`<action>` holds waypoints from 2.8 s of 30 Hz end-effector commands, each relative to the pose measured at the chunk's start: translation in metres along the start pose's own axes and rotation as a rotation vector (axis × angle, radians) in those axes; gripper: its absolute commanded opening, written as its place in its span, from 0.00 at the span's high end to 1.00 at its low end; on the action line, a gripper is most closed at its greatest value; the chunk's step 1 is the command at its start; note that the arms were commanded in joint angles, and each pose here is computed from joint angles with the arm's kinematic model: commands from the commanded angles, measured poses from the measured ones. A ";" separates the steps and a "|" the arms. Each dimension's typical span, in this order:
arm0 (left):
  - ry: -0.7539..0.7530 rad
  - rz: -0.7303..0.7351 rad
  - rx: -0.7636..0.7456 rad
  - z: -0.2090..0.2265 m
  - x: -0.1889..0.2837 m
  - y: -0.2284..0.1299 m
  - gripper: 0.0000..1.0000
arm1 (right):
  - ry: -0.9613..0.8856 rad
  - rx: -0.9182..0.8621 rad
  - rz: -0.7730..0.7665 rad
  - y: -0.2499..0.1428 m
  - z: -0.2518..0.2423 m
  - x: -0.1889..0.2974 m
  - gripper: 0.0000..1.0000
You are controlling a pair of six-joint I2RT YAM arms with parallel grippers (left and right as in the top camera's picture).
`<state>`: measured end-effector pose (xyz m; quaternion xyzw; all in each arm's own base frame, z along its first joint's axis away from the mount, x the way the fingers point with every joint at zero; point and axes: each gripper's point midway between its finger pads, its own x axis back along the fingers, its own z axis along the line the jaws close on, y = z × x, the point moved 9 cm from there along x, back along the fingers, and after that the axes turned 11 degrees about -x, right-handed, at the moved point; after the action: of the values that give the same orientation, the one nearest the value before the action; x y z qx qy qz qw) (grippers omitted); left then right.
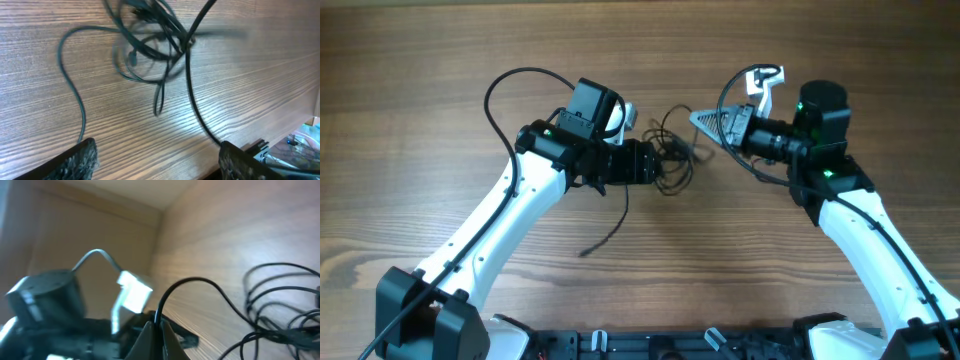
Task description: Untangle cables
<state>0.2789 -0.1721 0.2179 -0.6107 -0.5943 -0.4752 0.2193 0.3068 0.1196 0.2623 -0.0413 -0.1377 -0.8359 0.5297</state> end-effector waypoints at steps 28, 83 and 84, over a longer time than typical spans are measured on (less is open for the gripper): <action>-0.023 0.056 -0.115 -0.014 -0.091 0.007 0.25 | -1.030 -0.209 -0.525 -0.005 -0.102 0.059 0.96; 0.030 -0.181 0.223 0.083 0.045 0.022 0.23 | -0.790 -0.090 -0.231 0.009 -0.106 0.084 0.96; 0.019 -0.174 0.192 0.074 0.040 0.023 0.22 | -0.791 -0.092 -0.231 0.009 -0.106 0.084 0.96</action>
<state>0.3236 -0.0642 0.2221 -0.4907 -0.7019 -0.4327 0.2817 0.2860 0.0071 0.1760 -0.3996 -0.2976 -0.8152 0.2954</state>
